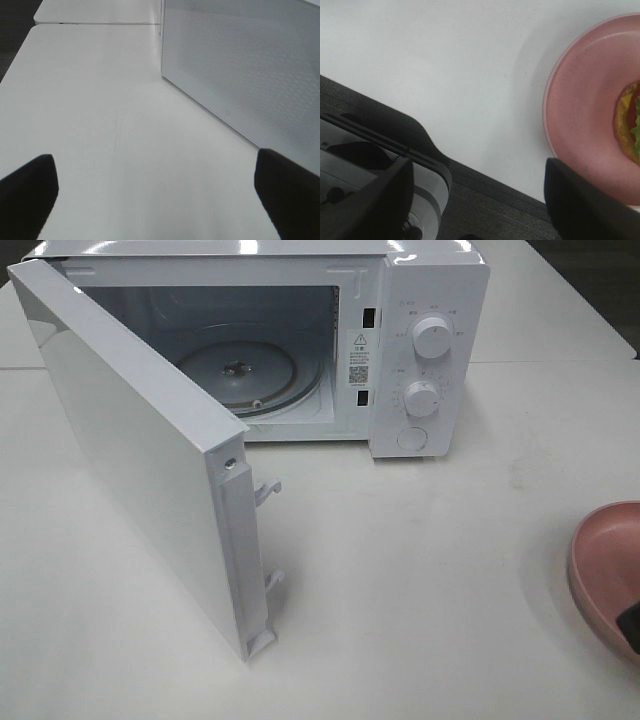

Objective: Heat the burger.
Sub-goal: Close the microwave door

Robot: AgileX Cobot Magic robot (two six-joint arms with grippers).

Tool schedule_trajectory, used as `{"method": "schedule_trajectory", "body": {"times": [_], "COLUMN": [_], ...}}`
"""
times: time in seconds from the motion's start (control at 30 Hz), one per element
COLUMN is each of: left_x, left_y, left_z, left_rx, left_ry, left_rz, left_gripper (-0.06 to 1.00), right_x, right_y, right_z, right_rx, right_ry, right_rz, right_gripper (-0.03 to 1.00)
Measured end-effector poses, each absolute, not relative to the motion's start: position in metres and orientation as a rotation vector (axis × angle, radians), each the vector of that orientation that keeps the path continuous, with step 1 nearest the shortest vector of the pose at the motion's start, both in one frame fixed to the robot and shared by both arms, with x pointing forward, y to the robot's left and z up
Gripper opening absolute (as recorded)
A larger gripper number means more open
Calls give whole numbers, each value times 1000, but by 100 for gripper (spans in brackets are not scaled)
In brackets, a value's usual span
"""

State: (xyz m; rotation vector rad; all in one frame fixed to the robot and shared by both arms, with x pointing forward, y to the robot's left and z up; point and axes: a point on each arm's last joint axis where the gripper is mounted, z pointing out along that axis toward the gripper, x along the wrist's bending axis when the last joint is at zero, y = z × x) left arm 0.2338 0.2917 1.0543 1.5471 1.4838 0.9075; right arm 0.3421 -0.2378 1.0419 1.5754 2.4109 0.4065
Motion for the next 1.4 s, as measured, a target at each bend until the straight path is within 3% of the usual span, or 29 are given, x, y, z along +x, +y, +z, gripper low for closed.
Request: {"method": "schedule_trajectory", "body": {"times": [0.63,0.9,1.4], "left_x": [234,234,234], "left_y": [292,292,292], "left_z": [1054,1054,1054], "left_rx": [1547,1547,1547], "left_ry": [1484,1484,1484], "left_rz": [908,908,908], "left_gripper": [99,99,99], "right_x": [298,276,240], "right_y": [-284,-293,-304], "right_z": [1070,1049,1051], "right_rx": [1540,1625,1601], "right_ry": [2146,2028,1719], "right_rz": [648,725,915], "right_gripper": [70,76,77]}}
